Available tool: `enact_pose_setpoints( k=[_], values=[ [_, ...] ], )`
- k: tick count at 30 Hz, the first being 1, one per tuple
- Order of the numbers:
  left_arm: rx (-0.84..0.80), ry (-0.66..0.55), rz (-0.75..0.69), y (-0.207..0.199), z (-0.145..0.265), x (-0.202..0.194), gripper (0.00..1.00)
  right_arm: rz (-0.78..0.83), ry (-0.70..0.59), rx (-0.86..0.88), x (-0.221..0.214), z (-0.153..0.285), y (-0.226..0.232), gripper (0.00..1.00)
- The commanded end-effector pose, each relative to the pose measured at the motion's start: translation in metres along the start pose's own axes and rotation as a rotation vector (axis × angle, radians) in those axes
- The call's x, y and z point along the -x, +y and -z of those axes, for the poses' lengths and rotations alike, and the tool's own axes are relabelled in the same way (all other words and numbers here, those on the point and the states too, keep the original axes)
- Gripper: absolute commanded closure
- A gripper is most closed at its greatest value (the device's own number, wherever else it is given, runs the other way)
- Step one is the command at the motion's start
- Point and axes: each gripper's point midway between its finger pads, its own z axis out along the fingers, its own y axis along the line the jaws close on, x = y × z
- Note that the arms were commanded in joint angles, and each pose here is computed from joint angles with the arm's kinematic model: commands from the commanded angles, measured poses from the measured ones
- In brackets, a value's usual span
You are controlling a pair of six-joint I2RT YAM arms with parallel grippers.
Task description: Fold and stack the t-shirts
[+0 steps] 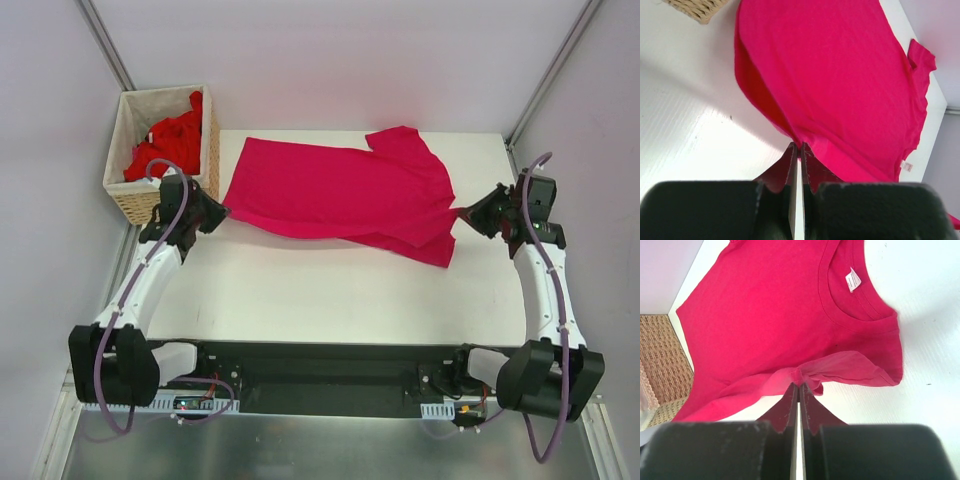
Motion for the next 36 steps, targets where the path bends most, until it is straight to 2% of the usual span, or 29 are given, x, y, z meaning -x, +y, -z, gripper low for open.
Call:
enact_pose_setpoints(
  k=[1,20,36],
  values=[
    [-0.017,-0.040,0.011,0.002,0.018,0.000,1.00,0.008,-0.023,0.037,0.006,0.012,0.003,0.99],
    [-0.062,-0.015,0.023,0.006,0.043,-0.033,1.00,-0.080,-0.044,0.097,0.004,0.038,-0.007,1.00],
    [0.065,-0.029,0.000,0.035,0.027,-0.035,1.00,-0.048,-0.006,0.142,-0.002,0.032,0.007,0.99]
  ],
)
